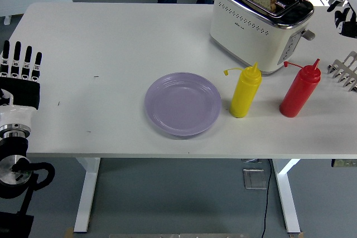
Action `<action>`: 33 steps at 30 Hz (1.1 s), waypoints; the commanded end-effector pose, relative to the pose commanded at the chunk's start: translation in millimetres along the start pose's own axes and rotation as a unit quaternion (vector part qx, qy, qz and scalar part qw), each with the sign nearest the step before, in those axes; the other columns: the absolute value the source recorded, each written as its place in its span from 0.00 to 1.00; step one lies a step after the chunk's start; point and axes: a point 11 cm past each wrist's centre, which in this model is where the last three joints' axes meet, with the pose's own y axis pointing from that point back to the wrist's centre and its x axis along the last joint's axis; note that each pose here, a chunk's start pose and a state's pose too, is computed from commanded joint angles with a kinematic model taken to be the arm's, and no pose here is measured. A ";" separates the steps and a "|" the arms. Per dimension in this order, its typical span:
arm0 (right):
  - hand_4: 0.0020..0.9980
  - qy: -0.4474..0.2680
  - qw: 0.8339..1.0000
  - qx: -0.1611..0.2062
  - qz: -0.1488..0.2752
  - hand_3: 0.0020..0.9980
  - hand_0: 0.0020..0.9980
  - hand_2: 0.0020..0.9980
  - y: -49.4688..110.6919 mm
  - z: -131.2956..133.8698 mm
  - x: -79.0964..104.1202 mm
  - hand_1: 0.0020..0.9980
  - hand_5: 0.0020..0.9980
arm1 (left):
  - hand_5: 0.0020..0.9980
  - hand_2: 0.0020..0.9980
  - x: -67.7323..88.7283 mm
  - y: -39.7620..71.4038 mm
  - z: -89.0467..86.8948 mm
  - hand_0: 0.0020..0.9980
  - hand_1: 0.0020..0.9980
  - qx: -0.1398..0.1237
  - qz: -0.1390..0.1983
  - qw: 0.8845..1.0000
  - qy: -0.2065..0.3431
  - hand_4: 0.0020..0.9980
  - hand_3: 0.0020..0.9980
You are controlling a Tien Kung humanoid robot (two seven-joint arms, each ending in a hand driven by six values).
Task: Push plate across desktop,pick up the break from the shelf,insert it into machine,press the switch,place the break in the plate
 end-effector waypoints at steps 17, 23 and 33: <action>0.38 0.000 0.999 0.002 -0.037 0.54 0.24 0.26 -4.8 -5.2 -28.4 0.18 0.00 | 1.00 0.88 0.9 0.4 -0.8 0.87 0.88 0.001 0.002 1.000 0.000 0.53 0.78; 0.38 -0.002 0.999 -0.001 -0.039 0.54 0.24 0.26 -5.8 -4.4 -31.0 0.18 0.00 | 1.00 0.88 0.3 0.1 -1.5 0.87 0.88 0.002 0.001 1.000 0.000 0.53 0.78; 0.38 -0.001 0.999 0.002 -0.044 0.54 0.24 0.26 -6.2 -7.0 -34.4 0.18 0.00 | 1.00 0.88 0.9 -0.2 -1.4 0.87 0.88 0.001 0.002 1.000 0.000 0.53 0.78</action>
